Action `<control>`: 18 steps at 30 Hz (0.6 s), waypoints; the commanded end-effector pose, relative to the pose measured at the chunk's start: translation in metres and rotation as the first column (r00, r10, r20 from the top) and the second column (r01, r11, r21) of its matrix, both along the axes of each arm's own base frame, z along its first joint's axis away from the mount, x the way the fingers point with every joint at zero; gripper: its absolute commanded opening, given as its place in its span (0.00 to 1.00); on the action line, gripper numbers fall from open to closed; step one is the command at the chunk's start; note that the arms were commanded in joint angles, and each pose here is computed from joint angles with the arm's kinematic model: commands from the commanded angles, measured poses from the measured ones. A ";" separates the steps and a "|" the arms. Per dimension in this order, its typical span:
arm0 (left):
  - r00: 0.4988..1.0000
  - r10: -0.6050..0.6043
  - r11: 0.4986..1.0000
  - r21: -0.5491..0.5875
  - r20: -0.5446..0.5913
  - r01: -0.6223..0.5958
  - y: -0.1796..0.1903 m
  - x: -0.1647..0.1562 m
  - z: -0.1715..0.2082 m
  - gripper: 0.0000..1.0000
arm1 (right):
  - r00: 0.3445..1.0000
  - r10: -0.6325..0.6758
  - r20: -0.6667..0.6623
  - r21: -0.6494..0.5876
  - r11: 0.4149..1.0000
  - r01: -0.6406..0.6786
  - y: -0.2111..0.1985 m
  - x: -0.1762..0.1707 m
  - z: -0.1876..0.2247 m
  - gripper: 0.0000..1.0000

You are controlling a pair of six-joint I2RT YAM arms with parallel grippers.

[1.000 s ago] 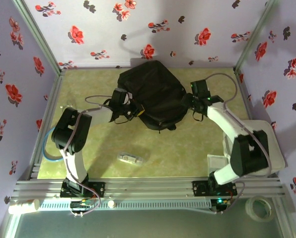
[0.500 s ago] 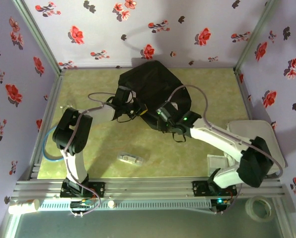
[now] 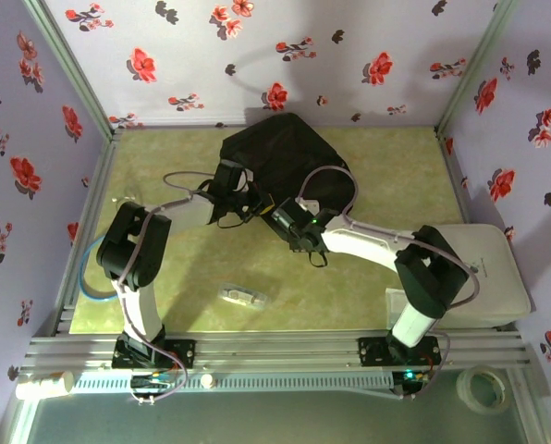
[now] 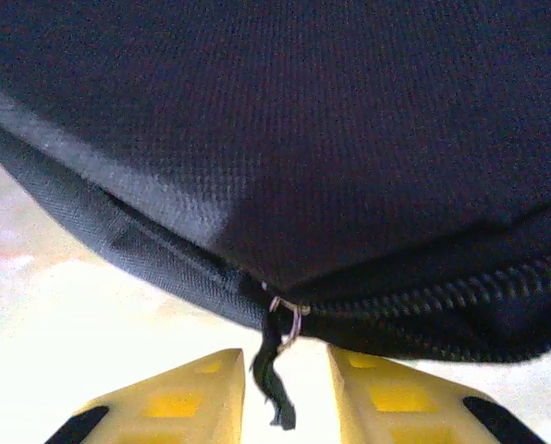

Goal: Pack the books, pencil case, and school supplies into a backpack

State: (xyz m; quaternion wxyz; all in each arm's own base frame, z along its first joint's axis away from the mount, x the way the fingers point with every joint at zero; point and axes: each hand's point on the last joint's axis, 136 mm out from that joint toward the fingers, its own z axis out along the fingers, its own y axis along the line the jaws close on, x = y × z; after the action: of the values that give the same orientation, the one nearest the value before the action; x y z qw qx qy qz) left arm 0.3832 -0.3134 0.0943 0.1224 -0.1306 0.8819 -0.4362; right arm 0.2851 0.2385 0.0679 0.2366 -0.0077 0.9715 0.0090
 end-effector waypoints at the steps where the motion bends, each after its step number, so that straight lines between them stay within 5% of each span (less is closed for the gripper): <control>1: 0.997 -0.042 0.999 -0.022 0.058 0.044 -0.010 -0.006 0.025 0.00 | 0.997 -0.046 0.069 -0.027 0.999 0.048 -0.001 0.014 0.009 0.25; 8: 0.998 -0.025 1.000 0.009 0.055 0.025 -0.004 -0.004 0.022 0.00 | 0.998 -0.010 0.061 -0.071 0.997 0.015 -0.008 0.010 0.016 0.06; 18: 0.998 -0.008 0.996 0.085 0.059 0.003 0.007 -0.002 0.015 0.00 | 0.995 -0.070 0.072 -0.118 0.990 0.079 -0.052 -0.008 0.024 0.00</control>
State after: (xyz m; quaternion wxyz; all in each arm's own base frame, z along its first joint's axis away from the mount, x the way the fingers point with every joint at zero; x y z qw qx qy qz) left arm 0.3805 -0.3062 0.0922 0.1333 -0.1293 0.8941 -0.4075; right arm 0.2831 0.2122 0.0881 0.2654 -0.0012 0.9639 -0.0225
